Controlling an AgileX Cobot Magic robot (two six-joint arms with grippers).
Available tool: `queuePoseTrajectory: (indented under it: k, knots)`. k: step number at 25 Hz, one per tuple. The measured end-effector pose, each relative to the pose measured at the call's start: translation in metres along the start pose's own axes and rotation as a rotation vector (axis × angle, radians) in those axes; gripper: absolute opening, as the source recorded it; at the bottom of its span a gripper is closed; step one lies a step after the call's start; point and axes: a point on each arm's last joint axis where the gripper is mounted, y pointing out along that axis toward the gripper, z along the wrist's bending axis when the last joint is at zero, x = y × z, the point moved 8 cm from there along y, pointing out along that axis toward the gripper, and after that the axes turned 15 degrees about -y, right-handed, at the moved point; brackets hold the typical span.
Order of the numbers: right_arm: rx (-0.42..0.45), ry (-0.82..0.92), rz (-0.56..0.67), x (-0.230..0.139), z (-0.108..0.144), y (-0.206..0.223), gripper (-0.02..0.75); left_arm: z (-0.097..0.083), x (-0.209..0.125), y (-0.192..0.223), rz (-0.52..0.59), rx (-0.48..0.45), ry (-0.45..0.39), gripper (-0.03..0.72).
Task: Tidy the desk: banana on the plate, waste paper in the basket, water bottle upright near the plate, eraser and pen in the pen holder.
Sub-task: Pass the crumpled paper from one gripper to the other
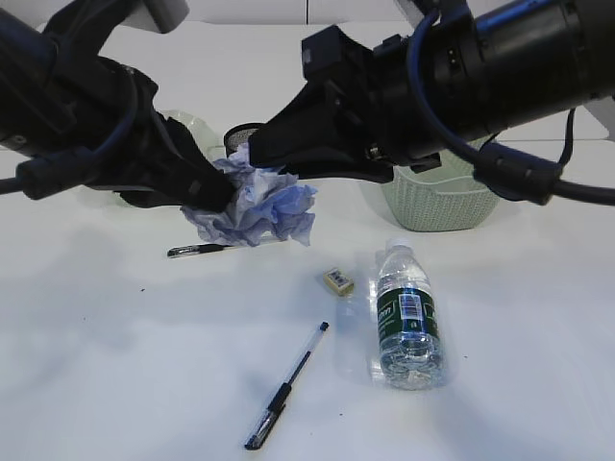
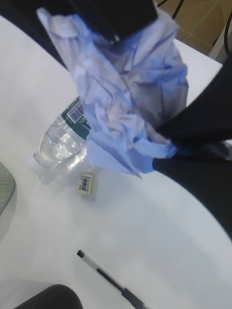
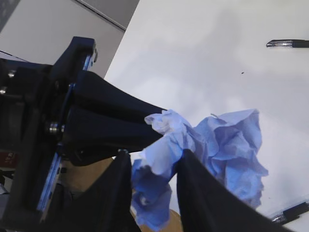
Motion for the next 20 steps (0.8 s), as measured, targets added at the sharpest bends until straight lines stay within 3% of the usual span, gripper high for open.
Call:
queuePoseTrajectory:
  k: [5, 10, 20]
  knots:
    - [0.006, -0.002, -0.006, 0.001, 0.001, 0.0, 0.172, 0.0001, 0.0009, 0.0, -0.005, 0.001, -0.001, 0.029]
    - [0.009, 0.0, -0.009, 0.0016, 0.0015, 0.0, 0.031, 0.0002, 0.0009, 0.0, -0.005, 0.001, 0.0, 0.029]
    - [0.002, 0.0, -0.017, 0.0029, 0.0003, 0.0, 0.008, 0.0002, 0.0009, 0.0, -0.005, 0.001, 0.0, 0.029]
